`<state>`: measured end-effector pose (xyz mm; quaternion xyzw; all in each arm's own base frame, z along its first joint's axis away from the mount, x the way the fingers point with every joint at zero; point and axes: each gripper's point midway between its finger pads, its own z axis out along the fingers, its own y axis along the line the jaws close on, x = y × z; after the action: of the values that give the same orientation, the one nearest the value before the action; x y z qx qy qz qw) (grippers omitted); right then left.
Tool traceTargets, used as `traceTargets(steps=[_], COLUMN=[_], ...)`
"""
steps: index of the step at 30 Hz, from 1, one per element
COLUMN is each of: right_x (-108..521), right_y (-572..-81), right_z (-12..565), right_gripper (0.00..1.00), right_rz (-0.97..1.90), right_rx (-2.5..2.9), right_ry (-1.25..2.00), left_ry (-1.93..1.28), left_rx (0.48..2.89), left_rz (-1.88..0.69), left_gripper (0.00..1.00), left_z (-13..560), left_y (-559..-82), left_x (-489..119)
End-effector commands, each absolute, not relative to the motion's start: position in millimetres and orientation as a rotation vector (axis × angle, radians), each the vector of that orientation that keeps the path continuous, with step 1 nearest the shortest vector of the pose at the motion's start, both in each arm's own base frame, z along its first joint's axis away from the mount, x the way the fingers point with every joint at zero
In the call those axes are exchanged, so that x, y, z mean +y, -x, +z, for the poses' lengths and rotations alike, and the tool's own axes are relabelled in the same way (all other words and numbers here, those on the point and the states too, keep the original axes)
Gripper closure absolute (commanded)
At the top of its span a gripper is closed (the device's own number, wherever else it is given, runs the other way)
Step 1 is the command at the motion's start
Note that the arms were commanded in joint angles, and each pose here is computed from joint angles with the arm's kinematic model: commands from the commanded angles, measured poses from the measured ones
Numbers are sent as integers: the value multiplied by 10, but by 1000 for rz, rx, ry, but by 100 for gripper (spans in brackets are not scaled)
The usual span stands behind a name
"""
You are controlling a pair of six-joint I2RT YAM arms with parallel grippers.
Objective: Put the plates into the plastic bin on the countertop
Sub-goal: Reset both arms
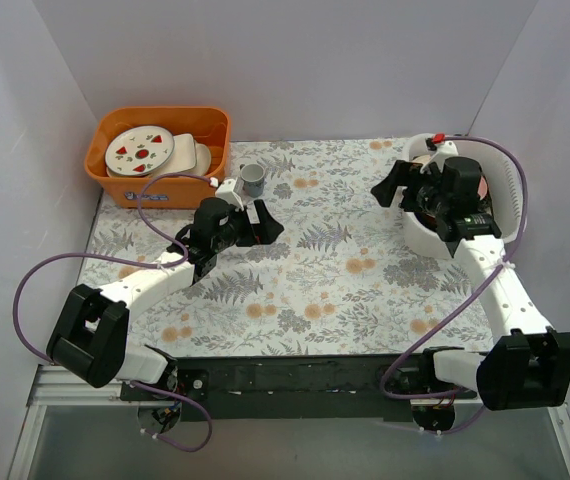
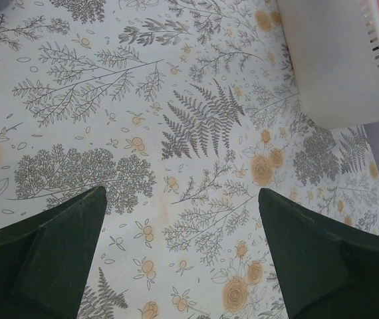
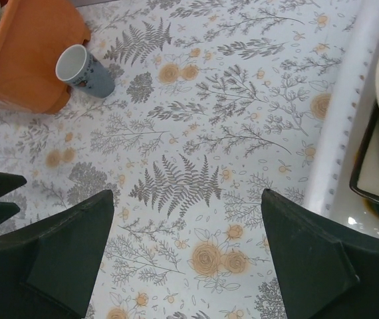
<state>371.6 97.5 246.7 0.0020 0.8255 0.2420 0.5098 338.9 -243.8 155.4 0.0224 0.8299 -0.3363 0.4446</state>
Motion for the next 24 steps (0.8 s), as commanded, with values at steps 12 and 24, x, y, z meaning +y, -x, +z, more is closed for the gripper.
traceTargets(steps=[12,24], right_x=[2002,2160], right_y=[-3546,-3364], right_z=[1693,1251], right_gripper=[2,2], right_rz=[477,413], right_rx=[2169,2235], right_ry=[363,427], left_ry=[-37,-29], left_rx=[2017,2019], left_rz=[-739,-717], left_gripper=[2,2], left_z=[1707,1630], left_y=[-3442,-3405], left_x=[-2280,-2212])
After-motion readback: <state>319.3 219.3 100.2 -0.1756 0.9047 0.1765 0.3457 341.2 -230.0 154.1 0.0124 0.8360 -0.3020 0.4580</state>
